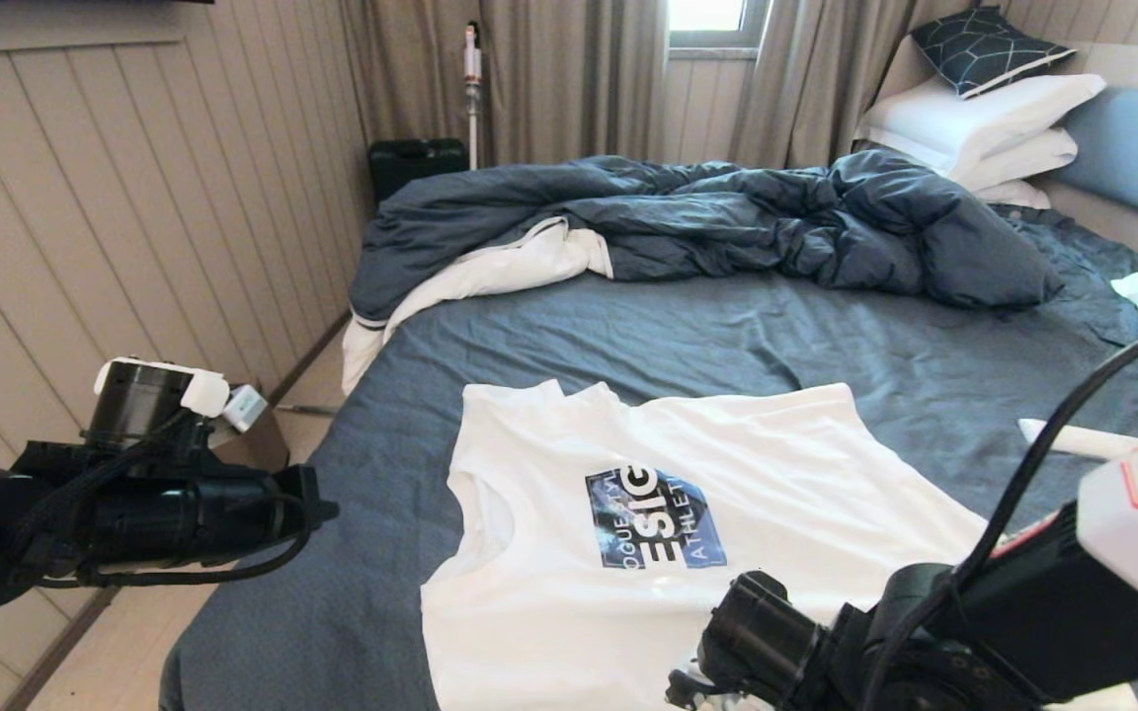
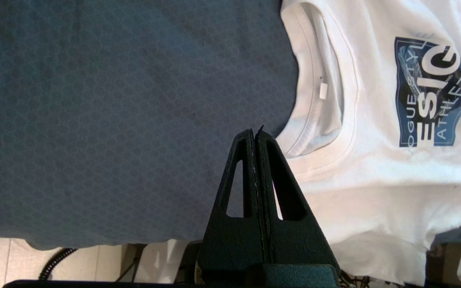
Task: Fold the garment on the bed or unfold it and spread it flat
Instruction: Unford the white T-shirt
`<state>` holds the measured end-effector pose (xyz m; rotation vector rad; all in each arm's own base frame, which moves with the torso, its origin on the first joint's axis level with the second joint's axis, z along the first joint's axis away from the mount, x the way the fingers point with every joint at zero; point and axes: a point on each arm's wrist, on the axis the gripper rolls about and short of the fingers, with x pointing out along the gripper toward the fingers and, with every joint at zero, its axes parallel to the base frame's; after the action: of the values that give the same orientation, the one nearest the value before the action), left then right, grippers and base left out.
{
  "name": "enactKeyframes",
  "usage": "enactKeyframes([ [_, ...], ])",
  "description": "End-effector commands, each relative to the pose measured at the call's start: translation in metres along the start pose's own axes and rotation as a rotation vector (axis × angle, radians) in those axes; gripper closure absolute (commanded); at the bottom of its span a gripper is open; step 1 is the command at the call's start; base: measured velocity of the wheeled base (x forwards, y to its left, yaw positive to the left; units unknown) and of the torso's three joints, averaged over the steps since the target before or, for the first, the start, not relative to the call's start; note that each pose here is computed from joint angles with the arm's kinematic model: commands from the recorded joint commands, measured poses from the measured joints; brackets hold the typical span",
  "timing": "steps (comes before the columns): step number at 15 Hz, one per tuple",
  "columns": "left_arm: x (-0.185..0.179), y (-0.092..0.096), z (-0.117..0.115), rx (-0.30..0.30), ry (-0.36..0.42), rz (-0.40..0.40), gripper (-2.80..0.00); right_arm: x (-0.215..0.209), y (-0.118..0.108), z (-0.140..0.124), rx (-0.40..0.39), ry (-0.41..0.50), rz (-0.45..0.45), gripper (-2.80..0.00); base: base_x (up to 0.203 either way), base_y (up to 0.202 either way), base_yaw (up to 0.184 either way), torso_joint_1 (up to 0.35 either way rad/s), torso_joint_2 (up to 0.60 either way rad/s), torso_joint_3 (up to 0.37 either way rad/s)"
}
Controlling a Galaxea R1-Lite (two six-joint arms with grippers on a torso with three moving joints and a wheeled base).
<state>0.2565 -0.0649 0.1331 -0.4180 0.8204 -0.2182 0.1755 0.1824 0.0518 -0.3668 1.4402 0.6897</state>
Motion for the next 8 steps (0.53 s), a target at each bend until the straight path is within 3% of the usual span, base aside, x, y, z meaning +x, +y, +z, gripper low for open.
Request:
enactKeyframes([
  [1, 0.001, 0.000, 0.000, -0.004, 0.002, 0.000, 0.00, -0.006, 0.009, -0.011, -0.043, -0.002, 0.009, 0.00, 0.000, 0.000, 0.000, 0.000, 0.00, 0.000],
  [8, 0.001, 0.000, 0.000, -0.003, 0.000, 0.000, 0.00, 0.002, 0.038, -0.017, -0.151, 0.033, 0.023, 0.00, 0.000, 0.000, 0.000, 0.000, 0.00, 0.000],
])
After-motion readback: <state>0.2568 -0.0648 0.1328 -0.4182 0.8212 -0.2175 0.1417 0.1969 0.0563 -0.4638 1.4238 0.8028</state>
